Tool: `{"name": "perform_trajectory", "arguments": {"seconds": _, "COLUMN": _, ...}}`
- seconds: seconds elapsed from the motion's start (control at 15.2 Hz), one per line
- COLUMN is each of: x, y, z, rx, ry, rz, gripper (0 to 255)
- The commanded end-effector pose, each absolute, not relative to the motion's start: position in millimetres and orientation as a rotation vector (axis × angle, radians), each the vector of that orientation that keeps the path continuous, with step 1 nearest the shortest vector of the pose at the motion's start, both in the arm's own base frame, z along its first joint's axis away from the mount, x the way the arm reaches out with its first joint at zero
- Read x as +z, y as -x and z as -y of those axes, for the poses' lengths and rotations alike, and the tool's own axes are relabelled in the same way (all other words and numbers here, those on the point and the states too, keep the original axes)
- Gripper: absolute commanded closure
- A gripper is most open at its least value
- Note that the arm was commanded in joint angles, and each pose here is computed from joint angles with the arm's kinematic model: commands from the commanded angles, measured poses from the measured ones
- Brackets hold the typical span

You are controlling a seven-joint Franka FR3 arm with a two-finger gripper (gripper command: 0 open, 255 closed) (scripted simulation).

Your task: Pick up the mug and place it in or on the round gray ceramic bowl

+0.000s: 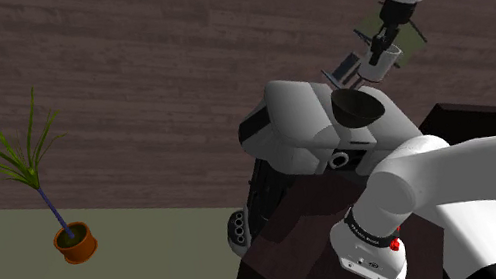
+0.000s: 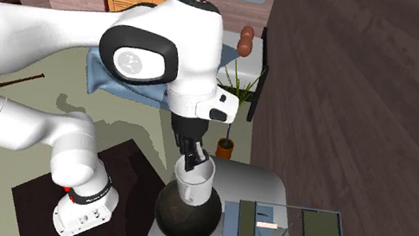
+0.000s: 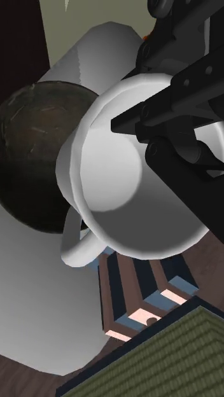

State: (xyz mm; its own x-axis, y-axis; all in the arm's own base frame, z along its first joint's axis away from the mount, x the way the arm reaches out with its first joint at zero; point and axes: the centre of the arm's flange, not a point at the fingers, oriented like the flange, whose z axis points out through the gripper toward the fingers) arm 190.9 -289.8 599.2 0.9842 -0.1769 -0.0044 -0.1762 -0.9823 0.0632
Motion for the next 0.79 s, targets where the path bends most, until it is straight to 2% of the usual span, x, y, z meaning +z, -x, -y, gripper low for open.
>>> {"name": "perform_trajectory", "arguments": {"seconds": 0.0, "x": 597, "y": -179, "z": 288, "rx": -0.016, "ry": -3.067, "rz": 0.272, "gripper": 255}}
{"name": "perform_trajectory", "arguments": {"seconds": 0.73, "x": 538, "y": -179, "z": 288, "rx": -0.016, "ry": -3.067, "rz": 0.272, "gripper": 255}}
